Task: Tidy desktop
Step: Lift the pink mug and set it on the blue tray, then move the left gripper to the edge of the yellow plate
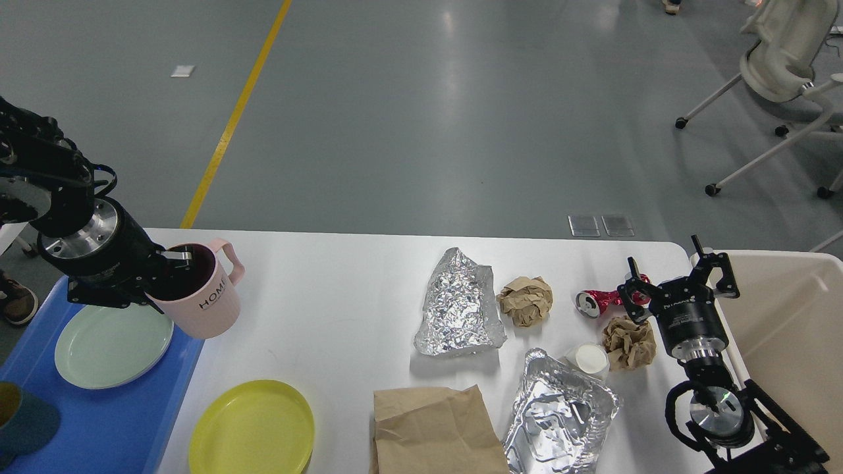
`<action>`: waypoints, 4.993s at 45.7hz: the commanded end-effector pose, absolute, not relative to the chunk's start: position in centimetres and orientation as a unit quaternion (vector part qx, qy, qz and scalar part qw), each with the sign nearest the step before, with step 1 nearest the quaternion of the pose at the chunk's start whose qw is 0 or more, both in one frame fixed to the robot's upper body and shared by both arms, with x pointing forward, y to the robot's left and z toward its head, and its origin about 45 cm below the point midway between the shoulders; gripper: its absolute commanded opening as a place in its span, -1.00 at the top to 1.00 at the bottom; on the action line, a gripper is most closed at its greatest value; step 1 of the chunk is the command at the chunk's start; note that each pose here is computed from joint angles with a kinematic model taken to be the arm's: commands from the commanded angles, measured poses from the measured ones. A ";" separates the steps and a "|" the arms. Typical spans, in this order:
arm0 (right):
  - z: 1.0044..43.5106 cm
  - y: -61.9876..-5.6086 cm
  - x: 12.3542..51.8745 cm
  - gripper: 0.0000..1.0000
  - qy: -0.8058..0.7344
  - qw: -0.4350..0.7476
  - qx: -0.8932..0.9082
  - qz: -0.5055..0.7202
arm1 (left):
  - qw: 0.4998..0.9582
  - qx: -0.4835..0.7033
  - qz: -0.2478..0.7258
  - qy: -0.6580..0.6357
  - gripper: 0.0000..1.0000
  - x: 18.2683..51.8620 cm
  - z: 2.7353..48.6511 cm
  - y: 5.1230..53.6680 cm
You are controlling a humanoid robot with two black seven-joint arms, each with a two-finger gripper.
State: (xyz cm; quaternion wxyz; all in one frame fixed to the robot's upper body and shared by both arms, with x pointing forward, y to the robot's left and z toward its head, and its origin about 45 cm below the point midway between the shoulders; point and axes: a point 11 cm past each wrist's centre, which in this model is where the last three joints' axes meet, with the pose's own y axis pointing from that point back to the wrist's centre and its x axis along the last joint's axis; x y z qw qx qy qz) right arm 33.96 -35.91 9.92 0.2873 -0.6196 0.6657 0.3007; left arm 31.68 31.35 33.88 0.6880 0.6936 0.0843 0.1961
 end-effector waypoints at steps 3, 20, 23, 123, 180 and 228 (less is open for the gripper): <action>9.9 -35.9 34.0 -1.00 0.666 0.287 -0.620 0.301 | 0.681 0.708 0.175 0.065 1.00 30.0 35.8 30.6; 10.0 -35.9 34.0 -1.00 0.665 0.288 -0.620 0.301 | 0.679 0.700 0.210 0.071 1.00 29.3 31.3 37.2; 9.9 -35.9 34.0 -1.00 0.666 0.287 -0.620 0.301 | 0.678 0.699 0.215 0.080 1.00 28.6 29.6 39.5; 9.9 -35.9 34.0 -1.00 0.666 0.287 -0.620 0.301 | 0.638 0.703 0.272 0.157 -0.89 21.3 13.7 53.1; 9.9 -35.9 34.0 -1.00 0.666 0.287 -0.620 0.301 | 0.726 0.660 0.188 0.040 -0.90 31.6 39.8 30.4; 9.9 -35.9 34.0 -1.00 0.666 0.287 -0.620 0.301 | 0.752 0.630 0.149 0.122 -0.89 30.4 31.1 26.7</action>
